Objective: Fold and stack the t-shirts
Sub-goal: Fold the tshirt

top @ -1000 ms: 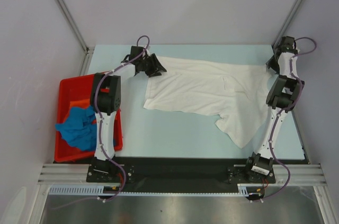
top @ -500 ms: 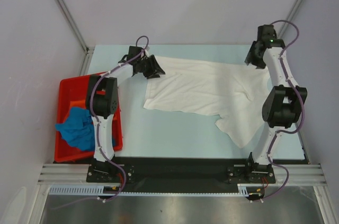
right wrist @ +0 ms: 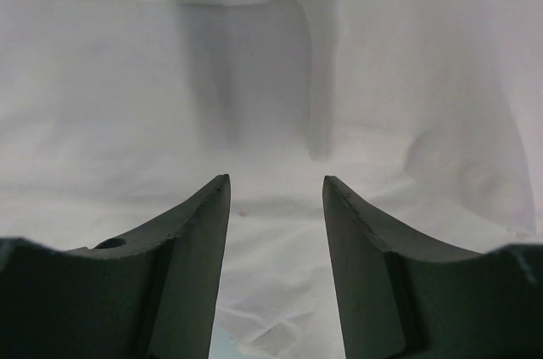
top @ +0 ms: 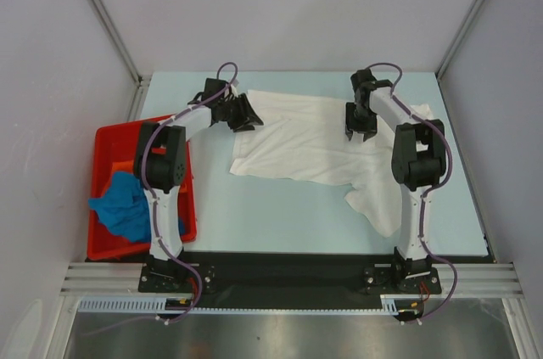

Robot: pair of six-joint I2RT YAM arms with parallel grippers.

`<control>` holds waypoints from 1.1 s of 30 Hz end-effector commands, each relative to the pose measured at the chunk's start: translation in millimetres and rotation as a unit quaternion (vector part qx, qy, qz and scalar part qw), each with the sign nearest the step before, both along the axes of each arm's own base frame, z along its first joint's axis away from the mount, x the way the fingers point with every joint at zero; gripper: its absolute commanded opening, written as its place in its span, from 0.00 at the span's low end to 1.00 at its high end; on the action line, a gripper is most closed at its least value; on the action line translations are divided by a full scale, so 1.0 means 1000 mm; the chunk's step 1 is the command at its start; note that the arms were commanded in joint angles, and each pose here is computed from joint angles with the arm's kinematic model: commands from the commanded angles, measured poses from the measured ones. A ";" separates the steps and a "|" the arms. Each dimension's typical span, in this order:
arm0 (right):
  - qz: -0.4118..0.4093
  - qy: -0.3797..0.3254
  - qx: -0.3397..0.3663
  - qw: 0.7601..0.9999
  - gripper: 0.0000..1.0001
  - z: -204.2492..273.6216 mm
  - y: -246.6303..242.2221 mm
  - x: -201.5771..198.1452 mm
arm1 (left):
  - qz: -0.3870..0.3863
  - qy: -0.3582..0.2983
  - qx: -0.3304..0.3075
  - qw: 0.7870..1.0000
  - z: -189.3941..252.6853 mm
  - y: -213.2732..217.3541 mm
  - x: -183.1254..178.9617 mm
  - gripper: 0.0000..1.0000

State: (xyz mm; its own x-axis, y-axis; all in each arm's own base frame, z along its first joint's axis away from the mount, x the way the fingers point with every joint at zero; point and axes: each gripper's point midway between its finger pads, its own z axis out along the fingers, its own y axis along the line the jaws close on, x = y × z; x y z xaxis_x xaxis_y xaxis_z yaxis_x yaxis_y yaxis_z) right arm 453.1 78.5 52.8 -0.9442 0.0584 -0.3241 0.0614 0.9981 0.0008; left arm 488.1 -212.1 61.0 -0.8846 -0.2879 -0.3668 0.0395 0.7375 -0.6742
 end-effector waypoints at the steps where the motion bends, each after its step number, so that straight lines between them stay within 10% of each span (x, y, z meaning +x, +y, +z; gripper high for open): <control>1: 0.009 0.004 -0.032 0.999 0.53 0.002 -0.003 0.001 | -0.012 -0.048 -0.001 0.999 0.036 -0.001 -0.001 0.49; 33: -0.021 0.023 -0.049 0.998 0.21 -0.023 -0.031 0.011 | -0.012 -0.037 -0.002 0.999 0.027 0.003 -0.002 0.49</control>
State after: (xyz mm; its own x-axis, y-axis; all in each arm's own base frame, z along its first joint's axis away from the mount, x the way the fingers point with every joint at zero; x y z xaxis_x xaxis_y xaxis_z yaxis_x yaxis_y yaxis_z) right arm 455.5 51.9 22.3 -0.9612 0.0779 -0.2647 0.1050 0.9904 -0.0900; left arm 481.7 -210.4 65.0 -0.8845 -0.2813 -0.3722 0.0470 0.7400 -0.6710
